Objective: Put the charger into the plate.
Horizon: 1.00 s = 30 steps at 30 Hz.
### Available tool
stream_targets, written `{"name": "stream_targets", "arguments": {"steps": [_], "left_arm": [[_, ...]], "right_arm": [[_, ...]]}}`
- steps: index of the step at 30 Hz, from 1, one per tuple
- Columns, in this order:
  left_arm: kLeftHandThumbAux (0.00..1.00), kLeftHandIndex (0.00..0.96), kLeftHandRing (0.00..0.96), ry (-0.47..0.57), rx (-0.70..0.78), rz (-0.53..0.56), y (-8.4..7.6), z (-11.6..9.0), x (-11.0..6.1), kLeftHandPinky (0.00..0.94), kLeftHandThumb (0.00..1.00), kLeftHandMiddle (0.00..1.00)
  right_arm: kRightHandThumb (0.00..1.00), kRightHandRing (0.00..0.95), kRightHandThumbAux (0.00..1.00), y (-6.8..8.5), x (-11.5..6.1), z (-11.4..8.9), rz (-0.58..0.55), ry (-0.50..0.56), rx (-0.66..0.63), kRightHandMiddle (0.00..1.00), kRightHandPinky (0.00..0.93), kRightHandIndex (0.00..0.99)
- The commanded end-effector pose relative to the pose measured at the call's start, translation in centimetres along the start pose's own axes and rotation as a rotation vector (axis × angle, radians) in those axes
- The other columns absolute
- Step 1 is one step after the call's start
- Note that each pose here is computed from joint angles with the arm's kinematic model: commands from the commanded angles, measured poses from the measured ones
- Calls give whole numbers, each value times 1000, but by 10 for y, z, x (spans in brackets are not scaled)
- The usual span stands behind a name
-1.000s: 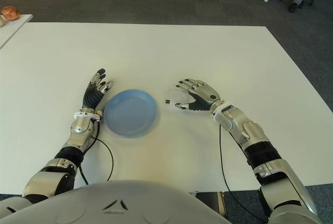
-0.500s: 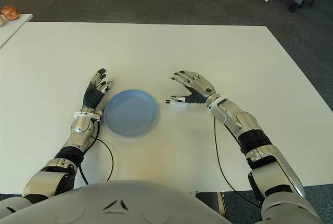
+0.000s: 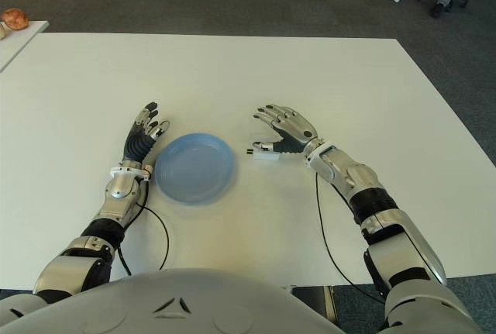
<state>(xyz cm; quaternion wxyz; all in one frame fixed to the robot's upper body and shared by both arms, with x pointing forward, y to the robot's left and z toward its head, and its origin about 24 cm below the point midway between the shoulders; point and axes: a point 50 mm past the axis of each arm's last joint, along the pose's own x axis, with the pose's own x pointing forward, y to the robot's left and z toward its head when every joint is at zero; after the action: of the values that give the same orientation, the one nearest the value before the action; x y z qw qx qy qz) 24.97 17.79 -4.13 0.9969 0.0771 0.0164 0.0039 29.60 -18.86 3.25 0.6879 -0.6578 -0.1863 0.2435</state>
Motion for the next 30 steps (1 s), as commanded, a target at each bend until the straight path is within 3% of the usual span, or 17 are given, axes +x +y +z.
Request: {"name": "stream_targets", "arguments": {"steps": [1,18,30], "left_arm": [[527,0,41,196,-11,-21,-6,-40,-40,43,0,41],[545,0,41,192,-23,-26,-5,-39,-40,37,0,44],[545,0,34,195,-32,-35,-4,-39,-41,25,0,36]], "right_arm": [[303,0,94,3,5,1,15,-17,-5,0,0,0],[289,0,84,7,8,-2,138,-62,26,0,0,0],[294,0,94,12,6,-8,234,-101,-42,0,0,0]]}}
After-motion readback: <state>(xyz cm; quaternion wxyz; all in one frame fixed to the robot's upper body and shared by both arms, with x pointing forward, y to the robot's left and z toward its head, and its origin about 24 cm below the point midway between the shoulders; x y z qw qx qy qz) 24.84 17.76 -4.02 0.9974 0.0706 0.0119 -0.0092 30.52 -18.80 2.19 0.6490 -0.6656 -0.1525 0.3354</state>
